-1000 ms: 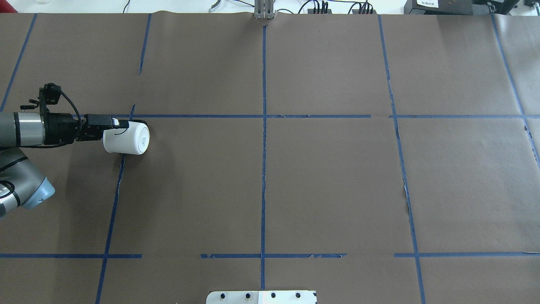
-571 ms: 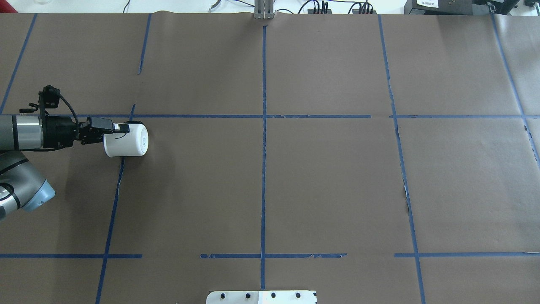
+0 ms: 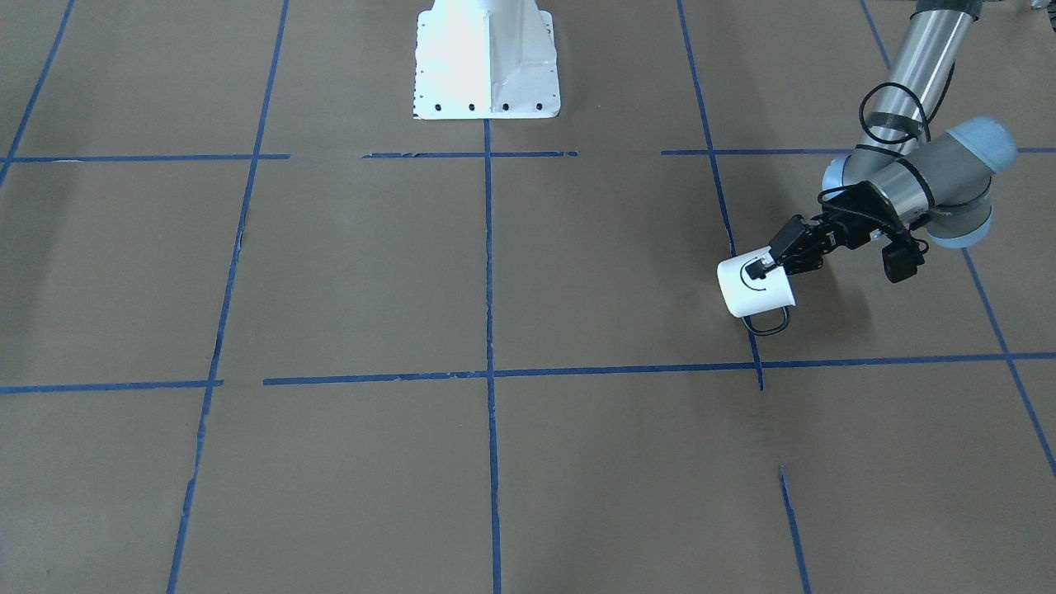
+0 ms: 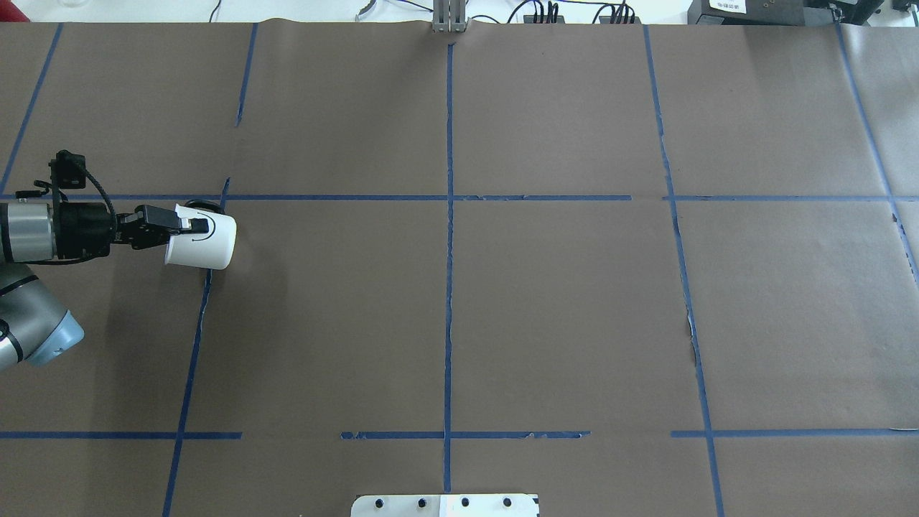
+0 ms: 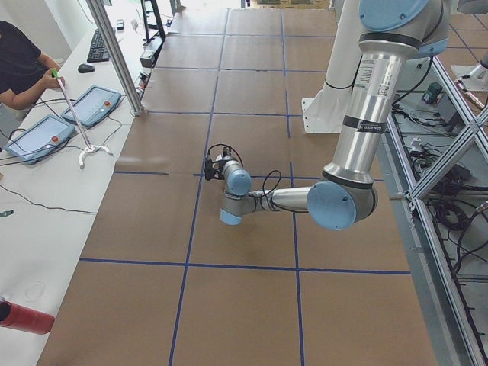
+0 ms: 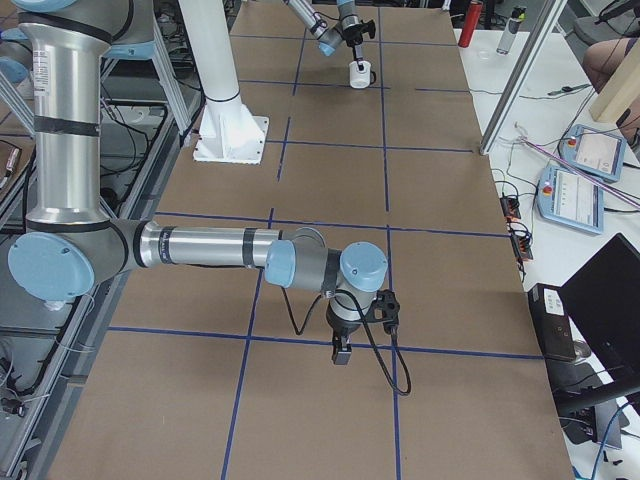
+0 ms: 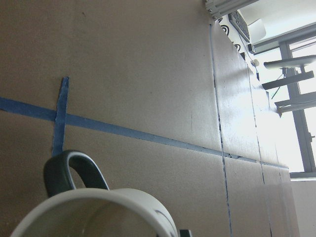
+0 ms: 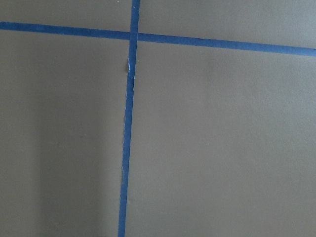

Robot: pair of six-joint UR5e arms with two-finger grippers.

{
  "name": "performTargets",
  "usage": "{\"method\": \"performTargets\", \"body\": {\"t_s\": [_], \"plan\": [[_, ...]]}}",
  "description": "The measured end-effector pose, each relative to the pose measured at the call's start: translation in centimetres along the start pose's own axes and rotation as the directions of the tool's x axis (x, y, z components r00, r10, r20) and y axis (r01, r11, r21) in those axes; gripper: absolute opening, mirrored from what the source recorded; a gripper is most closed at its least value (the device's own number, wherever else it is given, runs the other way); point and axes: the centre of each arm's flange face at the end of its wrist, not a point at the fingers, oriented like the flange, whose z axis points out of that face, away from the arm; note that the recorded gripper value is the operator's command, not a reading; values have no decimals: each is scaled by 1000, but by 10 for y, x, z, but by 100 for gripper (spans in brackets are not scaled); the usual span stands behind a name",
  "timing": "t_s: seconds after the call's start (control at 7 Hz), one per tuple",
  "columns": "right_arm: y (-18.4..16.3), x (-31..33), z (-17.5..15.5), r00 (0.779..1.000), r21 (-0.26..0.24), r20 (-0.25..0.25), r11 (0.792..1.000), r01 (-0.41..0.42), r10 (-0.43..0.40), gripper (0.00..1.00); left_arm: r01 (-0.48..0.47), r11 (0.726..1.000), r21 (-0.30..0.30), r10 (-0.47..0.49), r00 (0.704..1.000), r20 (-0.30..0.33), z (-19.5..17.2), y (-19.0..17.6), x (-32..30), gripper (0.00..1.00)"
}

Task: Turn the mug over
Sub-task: 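Insert the left gripper into the mug rim and close on it, then lift the mug with the left gripper and carry it toward the table center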

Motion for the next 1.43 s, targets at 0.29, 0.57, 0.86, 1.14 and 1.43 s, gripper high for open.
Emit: {"method": "performTargets", "body": {"t_s": [0.29,0.57,0.86,1.14,1.43], "plan": [[0,0,0,1000,0,0,1000,0,0,100,11,1000,0,-11,1000,-26,0,1,12,0],[0,0,0,1000,0,0,1000,0,0,100,26,1000,3,-26,999,-39,4,0,27,0],[0,0,0,1000,0,0,1000,0,0,100,60,998,11,-60,998,15,27,-7,58,0],[0,0,0,1000,0,0,1000,0,0,100,99,995,27,-101,991,91,61,-20,96,0],[0,0,0,1000,0,0,1000,0,0,100,148,988,42,-153,969,195,109,-31,137,0]]}}
